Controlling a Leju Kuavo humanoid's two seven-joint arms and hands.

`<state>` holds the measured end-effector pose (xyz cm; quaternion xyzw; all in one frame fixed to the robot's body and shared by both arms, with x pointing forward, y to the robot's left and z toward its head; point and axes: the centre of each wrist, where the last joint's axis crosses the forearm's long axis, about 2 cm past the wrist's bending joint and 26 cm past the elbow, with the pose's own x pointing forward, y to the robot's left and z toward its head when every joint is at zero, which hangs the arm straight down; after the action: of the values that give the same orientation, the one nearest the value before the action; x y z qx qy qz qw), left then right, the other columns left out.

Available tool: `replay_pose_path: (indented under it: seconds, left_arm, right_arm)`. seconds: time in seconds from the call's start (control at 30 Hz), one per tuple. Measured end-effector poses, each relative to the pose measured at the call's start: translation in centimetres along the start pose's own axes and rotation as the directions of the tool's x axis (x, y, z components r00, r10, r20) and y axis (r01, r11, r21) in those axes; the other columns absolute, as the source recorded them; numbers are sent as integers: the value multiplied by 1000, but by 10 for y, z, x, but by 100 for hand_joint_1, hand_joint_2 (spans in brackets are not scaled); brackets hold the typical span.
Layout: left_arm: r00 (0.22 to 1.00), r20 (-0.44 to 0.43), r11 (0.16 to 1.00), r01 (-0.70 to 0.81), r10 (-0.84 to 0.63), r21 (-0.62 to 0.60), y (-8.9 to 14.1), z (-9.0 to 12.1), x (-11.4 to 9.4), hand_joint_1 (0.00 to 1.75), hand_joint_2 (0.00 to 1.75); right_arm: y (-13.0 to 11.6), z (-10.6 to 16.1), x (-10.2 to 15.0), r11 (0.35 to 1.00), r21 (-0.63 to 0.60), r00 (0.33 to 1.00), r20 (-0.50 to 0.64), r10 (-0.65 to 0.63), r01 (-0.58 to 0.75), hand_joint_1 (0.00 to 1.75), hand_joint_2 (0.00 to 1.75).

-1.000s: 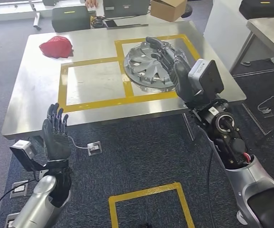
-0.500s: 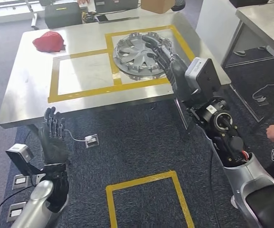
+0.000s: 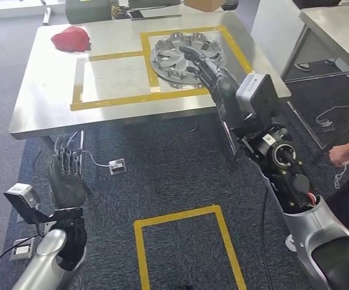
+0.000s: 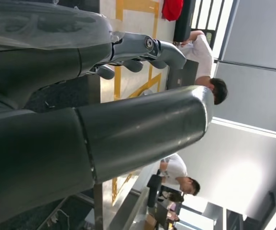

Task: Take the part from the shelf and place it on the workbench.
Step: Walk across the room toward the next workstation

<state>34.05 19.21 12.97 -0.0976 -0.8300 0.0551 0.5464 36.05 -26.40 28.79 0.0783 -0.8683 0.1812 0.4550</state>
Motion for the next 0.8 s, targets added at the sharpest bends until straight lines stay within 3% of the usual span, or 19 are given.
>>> replay_pose_path:
  seconds: [0.8]
  left_arm:
    - [1000, -2, 1000, 12, -12, 11, 4, 4, 3, 0, 0]
  right_arm:
    - [2, 3, -1, 1000, 2, 1000, -6, -6, 6, 0, 0]
